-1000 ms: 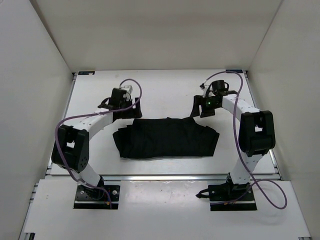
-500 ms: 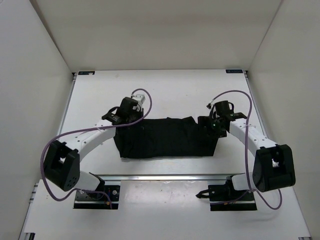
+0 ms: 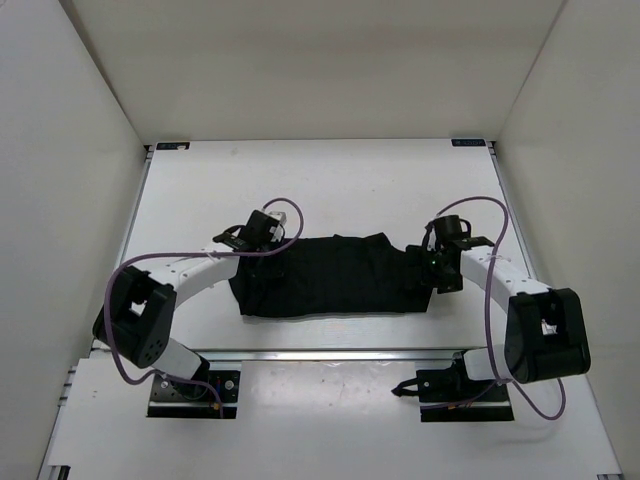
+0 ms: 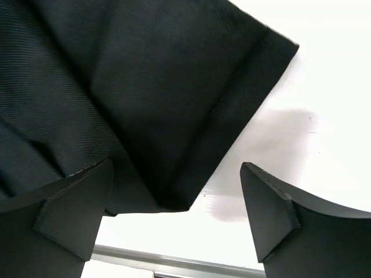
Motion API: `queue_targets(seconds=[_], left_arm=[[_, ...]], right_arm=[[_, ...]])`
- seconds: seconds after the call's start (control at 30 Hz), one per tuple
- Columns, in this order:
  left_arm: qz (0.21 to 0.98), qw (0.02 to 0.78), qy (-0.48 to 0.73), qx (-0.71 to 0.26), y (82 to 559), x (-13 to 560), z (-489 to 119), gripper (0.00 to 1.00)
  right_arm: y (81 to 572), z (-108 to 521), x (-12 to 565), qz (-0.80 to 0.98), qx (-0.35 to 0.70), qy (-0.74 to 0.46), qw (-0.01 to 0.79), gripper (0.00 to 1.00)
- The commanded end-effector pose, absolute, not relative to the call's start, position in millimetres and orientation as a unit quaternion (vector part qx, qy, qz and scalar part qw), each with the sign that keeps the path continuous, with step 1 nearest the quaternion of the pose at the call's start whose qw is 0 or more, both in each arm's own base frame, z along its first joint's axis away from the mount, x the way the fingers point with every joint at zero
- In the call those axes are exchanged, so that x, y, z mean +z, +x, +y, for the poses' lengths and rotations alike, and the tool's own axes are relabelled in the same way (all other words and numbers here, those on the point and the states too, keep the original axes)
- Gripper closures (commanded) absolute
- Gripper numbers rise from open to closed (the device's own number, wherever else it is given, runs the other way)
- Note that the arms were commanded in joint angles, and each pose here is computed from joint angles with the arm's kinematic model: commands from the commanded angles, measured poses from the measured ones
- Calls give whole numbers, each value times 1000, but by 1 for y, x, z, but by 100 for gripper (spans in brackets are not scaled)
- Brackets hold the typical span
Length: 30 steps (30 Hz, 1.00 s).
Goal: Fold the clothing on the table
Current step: Fold the skirt
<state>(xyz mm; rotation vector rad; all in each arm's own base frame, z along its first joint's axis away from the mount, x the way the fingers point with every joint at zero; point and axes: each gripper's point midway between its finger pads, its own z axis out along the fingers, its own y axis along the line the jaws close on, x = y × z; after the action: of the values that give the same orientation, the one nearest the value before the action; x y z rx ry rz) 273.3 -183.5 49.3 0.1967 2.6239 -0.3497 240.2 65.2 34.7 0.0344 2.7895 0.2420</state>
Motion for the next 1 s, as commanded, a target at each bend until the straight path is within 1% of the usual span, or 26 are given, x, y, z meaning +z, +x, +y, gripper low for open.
queue_targets(seconds=[0.0,0.07,0.13,0.2,0.27,0.3,0.33,0.37,0.43,0.53,0.6,0.63,0.7,0.8,0.97], left_arm=[[963,233,69,-120,271,39,-183,100],[964,228,69,-118,271,34,-182,100],[965,223,67,-120,271,31,-184,100],[966,218,69,-118,271,29,-185,100],[966,216,74,-121,273,27,-190,100],[967,210,73,-123,273,25,-191,100],[967,206,76,-127,272,22,-194,100],[967,202,76,-138,271,22,-199,100],[966,198,71,-150,272,19,-203,100],[965,197,75,-157,274,18,-211,100],[964,194,78,-162,274,17,-217,100],[964,192,82,-165,276,15,-221,100],[962,190,89,-173,282,17,-231,100],[959,192,94,-184,291,20,-244,100],[956,186,107,-199,319,18,-282,100]], right_arm=[[247,59,28,982,68,26,173,14],[249,60,26,982,76,28,172,17],[251,61,23,981,91,34,171,25],[253,63,20,981,92,33,168,27],[255,64,17,982,88,27,164,33],[253,66,12,984,89,24,155,33],[251,66,8,985,87,26,147,36],[255,67,10,984,89,31,150,42],[251,68,2,987,90,34,130,46],[258,67,3,985,94,38,143,60],[261,66,5,984,98,45,144,78],[263,68,6,983,106,50,144,82],[267,67,11,980,122,54,147,99],[284,62,27,975,129,63,172,100],[322,55,81,957,153,49,240,100]])
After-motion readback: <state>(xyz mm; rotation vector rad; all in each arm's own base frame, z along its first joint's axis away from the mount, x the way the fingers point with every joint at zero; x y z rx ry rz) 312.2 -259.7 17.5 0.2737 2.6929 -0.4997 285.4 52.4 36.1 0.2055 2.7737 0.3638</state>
